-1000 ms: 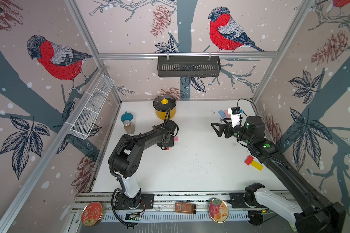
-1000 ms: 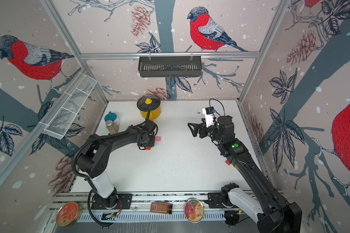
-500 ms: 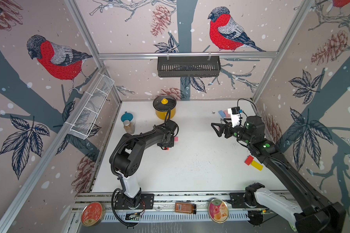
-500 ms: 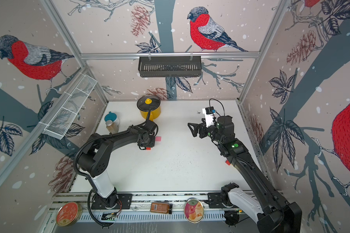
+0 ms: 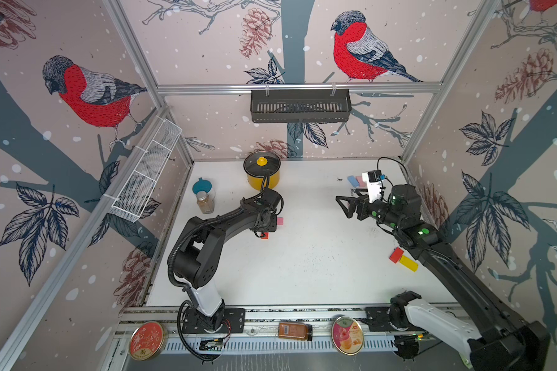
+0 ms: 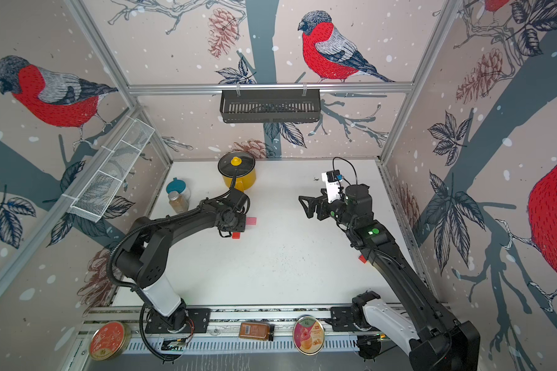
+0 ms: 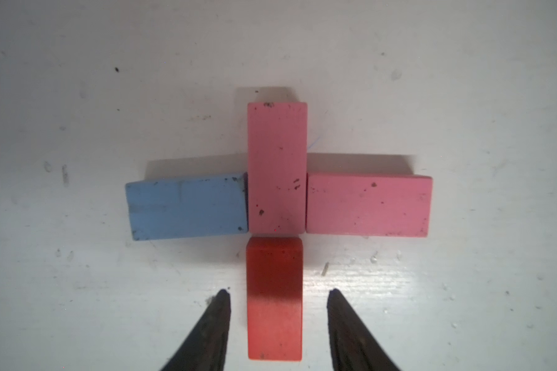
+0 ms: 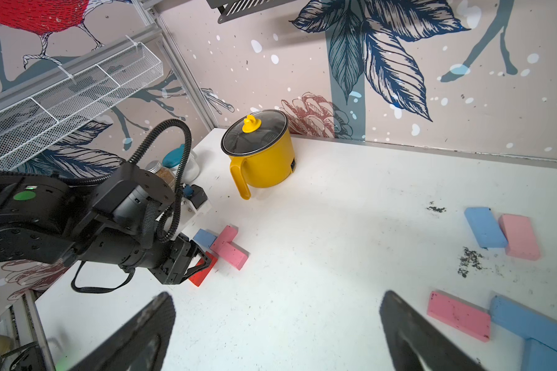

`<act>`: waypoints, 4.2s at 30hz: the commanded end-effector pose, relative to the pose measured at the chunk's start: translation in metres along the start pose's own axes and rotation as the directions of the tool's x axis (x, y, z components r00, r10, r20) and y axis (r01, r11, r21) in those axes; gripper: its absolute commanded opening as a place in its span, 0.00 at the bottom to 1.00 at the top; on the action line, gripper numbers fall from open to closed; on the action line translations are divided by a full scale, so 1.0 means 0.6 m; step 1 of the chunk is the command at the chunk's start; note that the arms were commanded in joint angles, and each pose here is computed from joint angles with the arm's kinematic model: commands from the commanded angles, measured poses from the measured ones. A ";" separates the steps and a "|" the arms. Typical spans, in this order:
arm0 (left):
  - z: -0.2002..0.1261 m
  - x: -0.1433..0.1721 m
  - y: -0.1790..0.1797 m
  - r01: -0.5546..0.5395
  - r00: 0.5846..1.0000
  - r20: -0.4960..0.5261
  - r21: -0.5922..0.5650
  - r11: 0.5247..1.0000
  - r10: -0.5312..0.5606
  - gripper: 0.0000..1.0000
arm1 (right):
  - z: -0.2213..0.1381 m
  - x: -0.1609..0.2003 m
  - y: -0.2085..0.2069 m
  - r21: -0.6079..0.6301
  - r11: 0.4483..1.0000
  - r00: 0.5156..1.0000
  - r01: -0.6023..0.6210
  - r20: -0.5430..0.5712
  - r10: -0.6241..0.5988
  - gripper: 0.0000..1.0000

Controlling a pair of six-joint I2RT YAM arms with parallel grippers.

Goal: Assemble the letter t with building blocks
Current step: Adjust the building block at the center of the board, then pick up the building block from the center of the board.

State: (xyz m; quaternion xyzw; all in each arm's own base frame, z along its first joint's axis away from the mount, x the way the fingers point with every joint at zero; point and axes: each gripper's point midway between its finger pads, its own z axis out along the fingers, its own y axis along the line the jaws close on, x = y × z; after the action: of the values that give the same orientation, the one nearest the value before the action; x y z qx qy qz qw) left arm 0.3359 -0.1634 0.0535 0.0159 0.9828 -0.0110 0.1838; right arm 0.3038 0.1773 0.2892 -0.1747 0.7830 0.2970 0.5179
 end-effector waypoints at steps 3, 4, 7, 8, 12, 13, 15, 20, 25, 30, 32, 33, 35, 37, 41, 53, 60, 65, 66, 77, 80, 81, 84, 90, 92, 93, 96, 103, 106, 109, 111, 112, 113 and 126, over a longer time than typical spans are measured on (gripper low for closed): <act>-0.064 -0.027 0.018 0.036 0.995 0.094 -0.009 0.999 -0.036 0.58 | 0.001 -0.007 0.000 0.002 1.000 1.000 0.008 0.012 -0.008 1.00; -0.072 -0.032 0.028 0.046 0.993 0.109 -0.020 0.999 -0.043 0.59 | 0.000 -0.008 0.001 0.001 1.000 1.000 0.009 0.013 -0.009 0.99; -0.083 -0.039 0.071 0.101 0.986 0.135 -0.030 0.994 -0.096 0.62 | 0.000 -0.009 0.002 0.000 1.000 1.000 0.007 0.014 -0.007 1.00; -0.082 -0.037 0.086 0.121 0.984 0.134 -0.024 0.992 -0.117 0.62 | 0.000 -0.008 0.002 -0.002 1.000 1.000 0.006 0.012 -0.006 1.00; -0.064 -0.034 0.138 0.184 0.977 0.112 -0.015 0.983 -0.181 0.55 | 0.001 -0.007 0.003 -0.006 1.000 1.000 0.004 0.010 -0.004 1.00; -0.049 -0.020 0.148 0.195 0.978 0.083 -0.016 0.981 -0.193 0.50 | 0.002 -0.006 0.003 -0.007 1.000 1.000 0.004 0.009 -0.004 1.00; -0.037 -0.022 0.152 0.207 0.977 0.057 -0.007 0.978 -0.206 0.38 | 0.003 -0.006 0.002 -0.007 1.000 1.000 0.004 0.007 -0.004 1.00; 0.003 -0.035 0.164 0.203 0.979 -0.009 -0.038 0.978 -0.203 0.11 | 0.005 -0.004 0.004 -0.014 1.000 1.000 0.000 0.002 0.000 1.00; 0.039 -0.031 0.171 0.183 0.979 -0.069 -0.088 0.979 -0.190 0.05 | 0.002 -0.005 0.004 -0.010 1.000 1.000 0.007 0.008 -0.007 1.00; 0.061 -0.037 0.172 0.178 0.978 -0.092 -0.098 0.979 -0.187 0.04 | 0.004 -0.001 0.004 -0.011 1.000 1.000 0.009 0.007 -0.009 1.00; 0.066 -0.039 0.174 0.173 0.978 -0.098 -0.107 0.979 -0.184 0.04 | 0.004 0.000 0.003 -0.010 1.000 1.000 0.011 0.006 -0.011 1.00; 0.069 -0.039 0.174 0.170 0.978 -0.101 -0.109 0.979 -0.181 0.04 | 0.005 0.001 0.004 -0.010 1.000 1.000 0.011 0.004 -0.011 1.00; 0.075 -0.040 0.174 0.167 0.978 -0.108 -0.114 0.979 -0.179 0.04 | 0.005 0.002 0.003 -0.008 1.000 1.000 0.012 0.003 -0.012 1.00; 0.080 -0.039 0.171 0.162 0.978 -0.118 -0.104 0.981 -0.174 0.04 | 0.004 0.002 0.003 -0.006 1.000 1.000 0.014 0.004 -0.014 1.00; 0.083 -0.041 0.166 0.165 0.977 -0.119 -0.089 0.982 -0.175 0.04 | 0.003 -0.001 0.003 -0.005 1.000 1.000 0.016 0.007 -0.016 1.00; 0.087 -0.048 0.148 0.162 0.980 -0.112 -0.033 0.986 -0.165 0.04 | 0.003 -0.001 0.003 -0.005 1.000 1.000 0.018 0.004 -0.018 1.00; 0.087 -0.052 0.141 0.161 0.981 -0.106 -0.015 0.987 -0.162 0.04 | 0.004 0.002 0.002 -0.003 1.000 1.000 0.018 0.001 -0.018 1.00; 0.087 -0.054 0.138 0.158 0.982 -0.100 -0.009 0.987 -0.158 0.05 | 0.005 0.003 0.002 -0.002 1.000 1.000 0.020 0.000 -0.020 1.00; 0.088 -0.054 0.137 0.156 0.983 -0.102 -0.009 0.988 -0.156 0.05 | 0.005 0.003 0.001 0.000 1.000 1.000 0.018 -0.001 -0.018 1.00; 0.088 -0.055 0.134 0.156 0.983 -0.097 -0.003 0.988 -0.156 0.05 | 0.006 0.003 0.001 -0.001 1.000 1.000 0.022 -0.001 -0.022 1.00; 0.087 -0.056 0.136 0.158 0.983 -0.094 -0.008 0.987 -0.158 0.06 | 0.006 0.004 0.001 0.000 1.000 1.000 0.021 -0.002 -0.021 1.00; 0.087 -0.056 0.136 0.157 0.983 -0.093 -0.010 0.988 -0.157 0.06 | 0.006 0.005 0.000 0.000 1.000 1.000 0.019 -0.004 -0.019 1.00; 0.087 -0.055 0.143 0.161 0.982 -0.094 -0.034 0.986 -0.164 0.06 | 0.006 0.005 0.001 -0.001 1.000 1.000 0.020 -0.003 -0.020 1.00; 0.076 -0.054 0.171 0.185 0.978 -0.077 -0.116 0.976 -0.194 0.09 | 0.005 0.005 0.000 0.003 1.000 1.000 0.021 -0.004 -0.021 0.99; 0.063 -0.061 0.185 0.201 0.976 -0.052 -0.140 0.970 -0.210 0.14 | 0.005 0.007 -0.001 0.007 1.000 1.000 0.016 -0.007 -0.016 1.00; 0.055 -0.065 0.189 0.206 0.976 -0.038 -0.147 0.967 -0.214 0.17 | 0.005 0.008 -0.003 0.011 1.000 1.000 0.014 -0.008 -0.014 1.00; 0.025 -0.083 0.200 0.218 0.976 0.013 -0.162 0.962 -0.219 0.25 | 0.006 0.008 -0.007 0.024 1.000 1.000 0.009 -0.013 -0.009 1.00; -0.096 -0.154 0.182 0.236 0.951 0.214 -0.039 0.971 -0.223 0.51 | 0.016 0.018 -0.022 0.065 0.998 0.999 -0.027 -0.045 0.030 1.00; -0.177 -0.187 0.165 0.204 0.909 0.356 0.069 0.977 -0.215 0.59 | 0.019 0.026 -0.037 0.100 0.994 0.997 -0.050 -0.060 0.056 1.00; -0.266 -0.209 0.148 0.113 0.845 0.504 0.155 0.981 -0.177 0.71 | 0.018 0.036 -0.052 0.141 0.988 0.995 -0.061 -0.073 0.072 1.00; -0.322 -0.216 0.143 0.051 0.783 0.603 0.183 0.982 -0.153 0.77 | 0.015 0.045 -0.070 0.191 0.979 0.993 -0.067 -0.081 0.084 1.00; -0.354 -0.218 0.139 0.011 0.739 0.659 0.193 0.981 -0.138 0.80 | 0.013 0.048 -0.081 0.219 0.973 0.992 -0.072 -0.081 0.092 0.99; -0.385 -0.218 0.136 -0.024 0.689 0.714 0.197 0.980 -0.126 0.85 | 0.010 0.053 -0.096 0.254 0.964 0.991 -0.078 -0.085 0.103 1.00; -0.527 -0.157 0.091 -0.312 0.363 0.923 0.246 0.918 -0.124 1.00 | -0.010 0.134 -0.269 0.573 0.802 0.946 -0.170 -0.134 0.296 1.00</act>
State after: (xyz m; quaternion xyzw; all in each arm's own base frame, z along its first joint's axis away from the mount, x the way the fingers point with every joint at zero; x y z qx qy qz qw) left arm 0.3191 -0.0876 0.3619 0.0599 0.7267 -0.1655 0.6640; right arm 0.3573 0.0689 0.1830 0.0208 0.8955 0.1250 0.4266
